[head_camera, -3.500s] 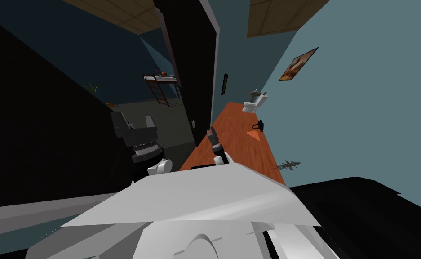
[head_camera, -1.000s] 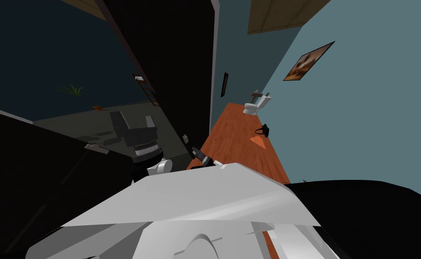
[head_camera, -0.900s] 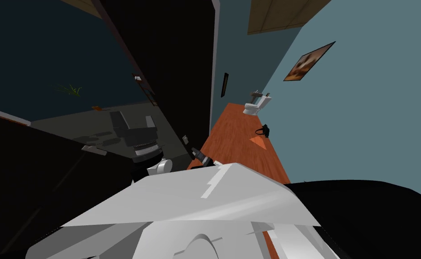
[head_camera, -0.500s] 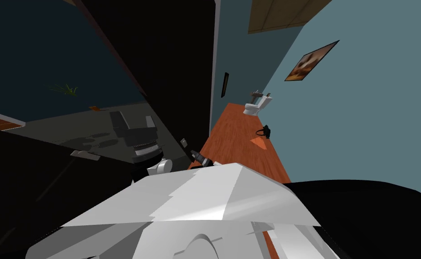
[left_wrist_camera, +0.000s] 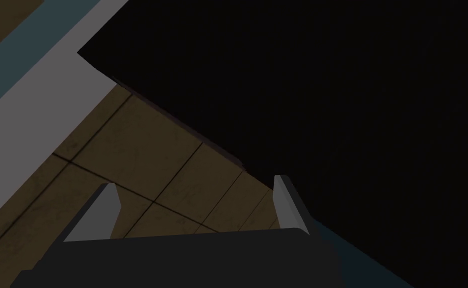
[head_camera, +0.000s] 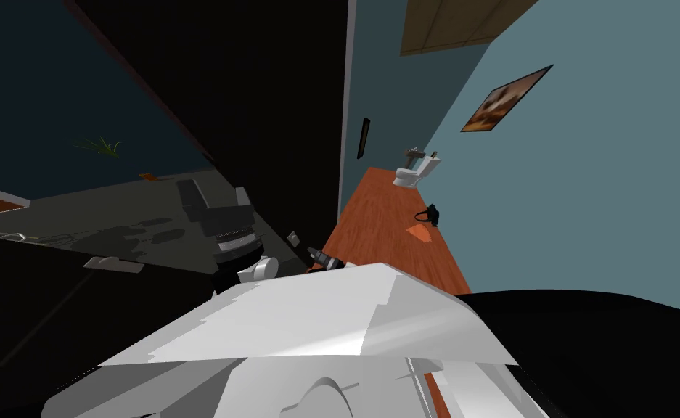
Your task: Push the door open
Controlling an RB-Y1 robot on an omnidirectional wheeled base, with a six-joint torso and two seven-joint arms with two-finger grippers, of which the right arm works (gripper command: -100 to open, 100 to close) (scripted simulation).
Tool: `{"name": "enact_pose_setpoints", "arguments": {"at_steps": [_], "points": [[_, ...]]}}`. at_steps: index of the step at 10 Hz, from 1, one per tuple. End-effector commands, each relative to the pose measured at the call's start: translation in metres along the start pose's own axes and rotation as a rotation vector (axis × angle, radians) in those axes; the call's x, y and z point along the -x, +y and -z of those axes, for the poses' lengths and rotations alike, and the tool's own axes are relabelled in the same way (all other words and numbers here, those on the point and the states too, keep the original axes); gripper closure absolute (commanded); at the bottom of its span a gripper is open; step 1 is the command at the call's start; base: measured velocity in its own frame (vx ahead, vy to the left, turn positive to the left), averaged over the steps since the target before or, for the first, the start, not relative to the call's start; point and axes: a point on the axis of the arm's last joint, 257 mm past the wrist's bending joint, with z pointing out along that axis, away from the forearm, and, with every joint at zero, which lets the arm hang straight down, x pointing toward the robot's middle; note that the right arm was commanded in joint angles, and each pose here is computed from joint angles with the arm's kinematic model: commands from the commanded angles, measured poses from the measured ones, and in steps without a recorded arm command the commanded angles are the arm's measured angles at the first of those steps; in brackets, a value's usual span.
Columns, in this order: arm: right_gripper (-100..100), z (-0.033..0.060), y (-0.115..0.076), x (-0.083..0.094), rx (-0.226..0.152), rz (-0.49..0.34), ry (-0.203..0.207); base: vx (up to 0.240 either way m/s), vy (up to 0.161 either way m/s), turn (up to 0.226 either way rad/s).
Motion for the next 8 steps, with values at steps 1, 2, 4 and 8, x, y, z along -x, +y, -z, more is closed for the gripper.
{"name": "enact_pose_setpoints", "arguments": {"at_steps": [1, 2, 4, 8], "points": [[-100, 0.0017, -0.008, -0.0042, -0.017, 0.002, 0.014, 0.181, 0.001, 0.002], [-100, 0.0037, -0.0141, -0.0077, -0.031, 0.004, 0.027, 0.133, 0.008, -0.002], [-100, 0.0027, -0.0129, -0.0053, -0.025, 0.003, 0.016, 0.068, 0.052, 0.02], [-100, 0.0017, -0.0146, -0.0045, -0.026, 0.0, 0.005, 0.104, 0.158, 0.024]]}}
